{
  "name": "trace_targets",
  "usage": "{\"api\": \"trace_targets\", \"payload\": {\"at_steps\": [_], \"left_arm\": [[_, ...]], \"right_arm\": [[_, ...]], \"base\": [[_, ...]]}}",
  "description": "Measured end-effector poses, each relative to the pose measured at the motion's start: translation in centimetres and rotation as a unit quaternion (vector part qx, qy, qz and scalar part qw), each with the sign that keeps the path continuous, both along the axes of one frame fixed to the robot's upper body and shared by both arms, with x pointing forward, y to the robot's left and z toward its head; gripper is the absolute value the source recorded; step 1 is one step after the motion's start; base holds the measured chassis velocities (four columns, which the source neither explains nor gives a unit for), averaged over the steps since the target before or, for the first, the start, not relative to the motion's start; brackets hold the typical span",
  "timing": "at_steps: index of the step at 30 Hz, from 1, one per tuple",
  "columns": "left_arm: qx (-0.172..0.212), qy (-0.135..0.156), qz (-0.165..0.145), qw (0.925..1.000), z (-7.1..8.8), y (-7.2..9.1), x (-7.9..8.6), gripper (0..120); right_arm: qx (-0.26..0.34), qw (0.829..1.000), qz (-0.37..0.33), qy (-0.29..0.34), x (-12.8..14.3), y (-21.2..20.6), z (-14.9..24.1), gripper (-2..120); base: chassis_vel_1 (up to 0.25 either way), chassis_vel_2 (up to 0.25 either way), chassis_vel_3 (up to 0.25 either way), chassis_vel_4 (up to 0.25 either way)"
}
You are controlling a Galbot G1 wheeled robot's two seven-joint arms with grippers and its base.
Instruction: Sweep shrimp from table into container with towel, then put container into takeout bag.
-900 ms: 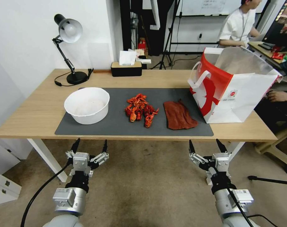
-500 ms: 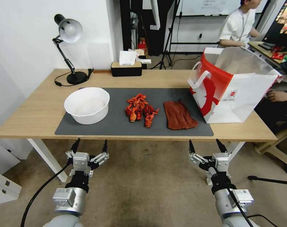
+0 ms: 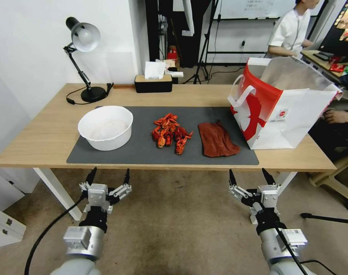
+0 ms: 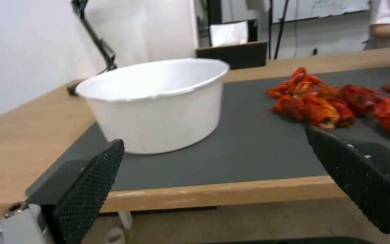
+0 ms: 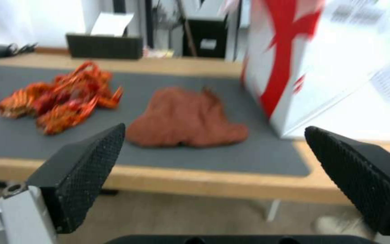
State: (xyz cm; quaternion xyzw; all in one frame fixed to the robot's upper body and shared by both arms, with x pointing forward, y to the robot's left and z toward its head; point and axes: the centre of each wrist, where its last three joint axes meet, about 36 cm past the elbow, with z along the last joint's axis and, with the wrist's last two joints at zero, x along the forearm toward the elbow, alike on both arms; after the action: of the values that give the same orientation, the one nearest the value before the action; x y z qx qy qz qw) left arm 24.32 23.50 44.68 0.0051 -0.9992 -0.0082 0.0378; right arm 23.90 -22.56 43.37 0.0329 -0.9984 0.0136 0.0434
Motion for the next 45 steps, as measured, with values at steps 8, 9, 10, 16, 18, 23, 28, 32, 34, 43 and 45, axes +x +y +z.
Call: {"api": "trace_targets", "payload": {"at_steps": [8, 9, 10, 16, 18, 23, 28, 32, 34, 43, 45], "left_arm": [[-0.045, 0.055, 0.023, 0.9972, 3.0, 2.2, 2.7, 100], [-0.049, 0.06, 0.024, 0.9967, 3.3, 2.3, 2.9, 100], [-0.049, 0.06, 0.024, 0.9967, 3.3, 2.3, 2.9, 100], [-0.066, 0.103, 0.005, 0.9925, 5.3, 3.0, 3.6, 100], [-0.068, 0.105, 0.001, 0.9921, 5.3, 2.8, 3.5, 100], [-0.064, 0.106, 0.001, 0.9924, 5.3, 3.0, 3.2, 100], [-0.053, 0.099, 0.002, 0.9937, 5.6, 3.5, 3.2, 100], [-0.043, 0.087, 0.0, 0.9953, 5.7, 3.6, 3.4, 100], [-0.034, 0.077, -0.003, 0.9964, 5.7, 3.7, 3.5, 100], [0.112, -0.086, -0.128, 0.9816, 6.5, 8.9, 8.3, 100], [0.153, -0.094, -0.165, 0.9699, 7.4, 10.0, 9.3, 100]], "right_arm": [[0.053, 0.992, 0.062, 0.099, 3.1, -0.7, 0.1, 100], [0.057, 0.99, 0.068, 0.108, 3.4, -0.8, 0.1, 100], [0.057, 0.99, 0.068, 0.108, 3.4, -0.8, 0.1, 100], [0.08, 0.986, 0.088, 0.118, 4.7, -2.1, 1.7, 100], [0.078, 0.99, 0.084, 0.084, 4.9, -2.8, 2.6, 100], [0.078, 0.992, 0.083, 0.06, 4.5, -2.9, 3.2, 100], [0.077, 0.992, 0.08, 0.063, 4.6, -2.8, 2.9, 100], [0.077, 0.992, 0.078, 0.066, 4.5, -2.8, 2.6, 100], [0.076, 0.992, 0.078, 0.065, 4.6, -2.9, 2.6, 100], [0.067, 0.994, 0.086, 0.034, 4.3, -3.3, 2.7, 100], [0.064, 0.994, 0.086, 0.034, 4.3, -3.4, 2.7, 100]], "base": [[0.0, 0.0, 0.0, 0.0], [0.0, 0.0, 0.0, 0.0], [0.0, 0.0, 0.0, 0.0], [0.0, 0.0, 0.0, 0.0], [0.0, 0.0, 0.0, 0.0], [0.0, 0.0, 0.0, 0.0], [0.0, 0.0, 0.0, 0.0], [0.0, 0.0, 0.0, 0.0], [0.0, 0.0, 0.0, 0.0], [0.0, 0.0, 0.0, 0.0], [0.0, 0.0, 0.0, 0.0]]}}
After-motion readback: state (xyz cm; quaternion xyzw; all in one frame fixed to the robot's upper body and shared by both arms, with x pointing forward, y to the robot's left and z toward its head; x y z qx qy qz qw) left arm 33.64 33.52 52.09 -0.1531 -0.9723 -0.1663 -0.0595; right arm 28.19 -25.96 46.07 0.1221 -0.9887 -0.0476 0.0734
